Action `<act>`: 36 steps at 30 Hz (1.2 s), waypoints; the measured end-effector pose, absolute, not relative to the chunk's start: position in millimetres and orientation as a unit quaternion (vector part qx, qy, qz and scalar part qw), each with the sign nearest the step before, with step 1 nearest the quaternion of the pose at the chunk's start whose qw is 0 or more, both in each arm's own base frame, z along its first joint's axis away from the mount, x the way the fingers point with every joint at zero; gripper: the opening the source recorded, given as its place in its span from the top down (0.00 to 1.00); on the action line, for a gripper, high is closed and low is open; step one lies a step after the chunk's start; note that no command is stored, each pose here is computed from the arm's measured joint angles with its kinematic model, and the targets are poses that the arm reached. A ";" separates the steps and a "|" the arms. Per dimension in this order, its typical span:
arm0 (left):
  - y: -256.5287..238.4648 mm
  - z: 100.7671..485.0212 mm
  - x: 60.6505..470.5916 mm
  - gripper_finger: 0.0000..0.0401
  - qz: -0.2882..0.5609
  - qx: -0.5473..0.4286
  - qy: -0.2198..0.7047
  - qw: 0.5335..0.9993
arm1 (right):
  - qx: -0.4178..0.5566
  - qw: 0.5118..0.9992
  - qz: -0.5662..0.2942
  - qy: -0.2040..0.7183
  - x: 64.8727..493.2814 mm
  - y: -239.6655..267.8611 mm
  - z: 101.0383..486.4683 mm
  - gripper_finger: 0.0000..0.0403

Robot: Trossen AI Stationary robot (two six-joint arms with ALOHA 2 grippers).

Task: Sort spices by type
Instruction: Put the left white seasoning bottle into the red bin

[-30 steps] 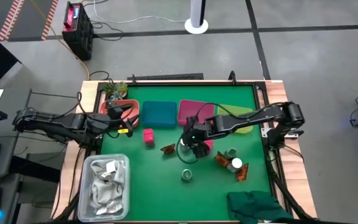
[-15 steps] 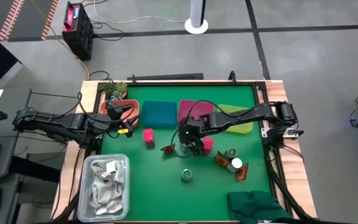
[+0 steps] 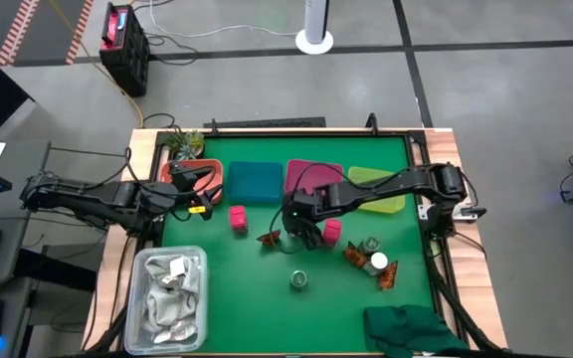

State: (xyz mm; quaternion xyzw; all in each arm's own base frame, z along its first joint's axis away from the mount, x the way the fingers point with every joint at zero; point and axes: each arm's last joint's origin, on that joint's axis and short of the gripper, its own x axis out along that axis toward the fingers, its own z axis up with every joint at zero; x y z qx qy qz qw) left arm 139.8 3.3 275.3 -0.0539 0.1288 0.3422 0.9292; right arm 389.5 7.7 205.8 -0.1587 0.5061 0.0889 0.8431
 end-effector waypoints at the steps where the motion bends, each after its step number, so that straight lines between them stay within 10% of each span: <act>1: 3.3 275.3 140.0 0.36 0.343 -0.056 0.128 0.929 | -0.158 0.842 0.088 0.508 389.6 6.1 207.0 0.46; 21: 3.2 270.4 142.0 0.36 0.351 -0.076 0.128 0.924 | -0.117 0.894 -0.037 0.432 350.1 -78.4 305.8 0.46; 36: 3.2 269.2 144.1 0.36 0.356 -0.071 0.132 0.922 | -0.050 0.876 -0.098 0.470 355.2 -130.6 221.0 0.45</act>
